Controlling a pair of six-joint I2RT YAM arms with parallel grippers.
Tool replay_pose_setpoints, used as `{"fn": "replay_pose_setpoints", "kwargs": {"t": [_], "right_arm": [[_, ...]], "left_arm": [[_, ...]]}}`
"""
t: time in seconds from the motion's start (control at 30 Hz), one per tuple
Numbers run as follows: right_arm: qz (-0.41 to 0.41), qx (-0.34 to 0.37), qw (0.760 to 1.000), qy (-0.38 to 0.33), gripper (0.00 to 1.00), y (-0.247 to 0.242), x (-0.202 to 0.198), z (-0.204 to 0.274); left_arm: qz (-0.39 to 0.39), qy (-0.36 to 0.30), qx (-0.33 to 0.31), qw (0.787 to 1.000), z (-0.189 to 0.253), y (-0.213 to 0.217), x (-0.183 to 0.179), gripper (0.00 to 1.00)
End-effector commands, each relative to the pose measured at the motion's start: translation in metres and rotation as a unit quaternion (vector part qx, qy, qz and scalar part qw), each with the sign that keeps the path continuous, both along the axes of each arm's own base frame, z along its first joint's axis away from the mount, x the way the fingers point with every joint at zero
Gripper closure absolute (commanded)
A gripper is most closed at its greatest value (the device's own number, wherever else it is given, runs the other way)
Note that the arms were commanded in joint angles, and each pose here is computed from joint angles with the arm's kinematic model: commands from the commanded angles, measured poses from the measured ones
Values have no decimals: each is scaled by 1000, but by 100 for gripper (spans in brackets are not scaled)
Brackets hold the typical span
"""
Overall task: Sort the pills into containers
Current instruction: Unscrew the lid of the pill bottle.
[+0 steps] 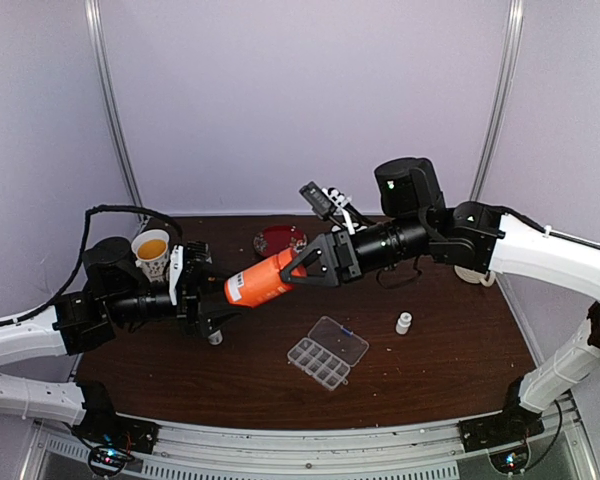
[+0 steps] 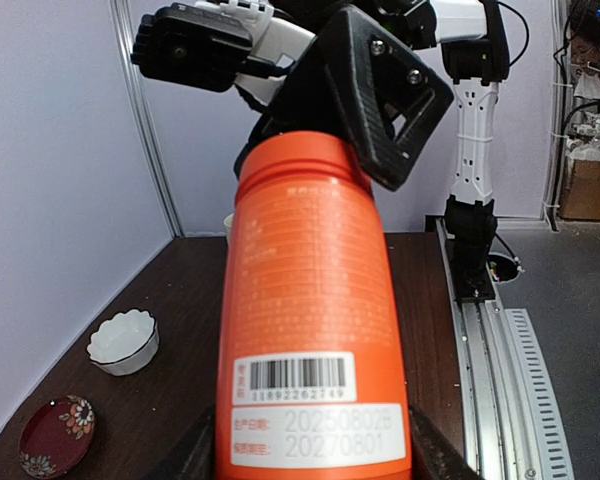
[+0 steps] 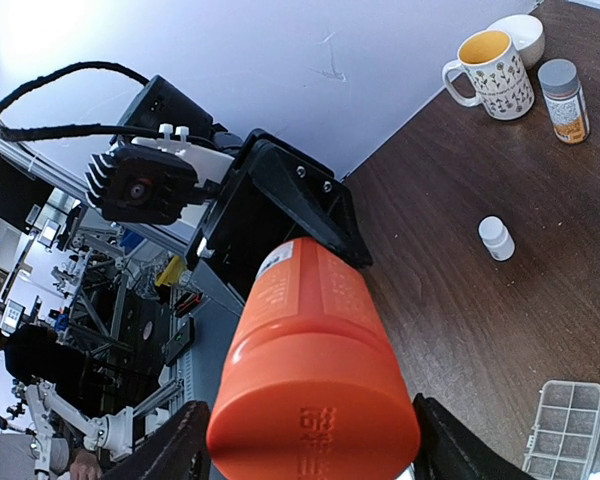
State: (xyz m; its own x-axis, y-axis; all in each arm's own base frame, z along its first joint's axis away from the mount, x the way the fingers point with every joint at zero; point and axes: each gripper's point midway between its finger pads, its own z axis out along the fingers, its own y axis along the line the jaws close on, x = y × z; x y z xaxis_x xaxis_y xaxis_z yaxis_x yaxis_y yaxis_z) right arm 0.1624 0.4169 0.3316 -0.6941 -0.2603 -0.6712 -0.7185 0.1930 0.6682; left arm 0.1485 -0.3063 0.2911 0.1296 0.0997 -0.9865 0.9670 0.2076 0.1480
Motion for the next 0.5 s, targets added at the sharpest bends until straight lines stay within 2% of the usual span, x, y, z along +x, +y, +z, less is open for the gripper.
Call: {"fn": "replay_pose_setpoints", "kwargs": {"t": [0.0,0.3,0.47], "right_arm": [[6,31,999,-11,27,2,0,24],[-1,35,999,-24,25,-2,1,32],[0,32,999,-36,35,-5,0,31]], "left_arm": [[-4,-29,-26,999,17,2,-2,100],[-7,-28,-24,999,15,2,-3,100],[-7,-25,-21,999,13,2,-3,100]]}}
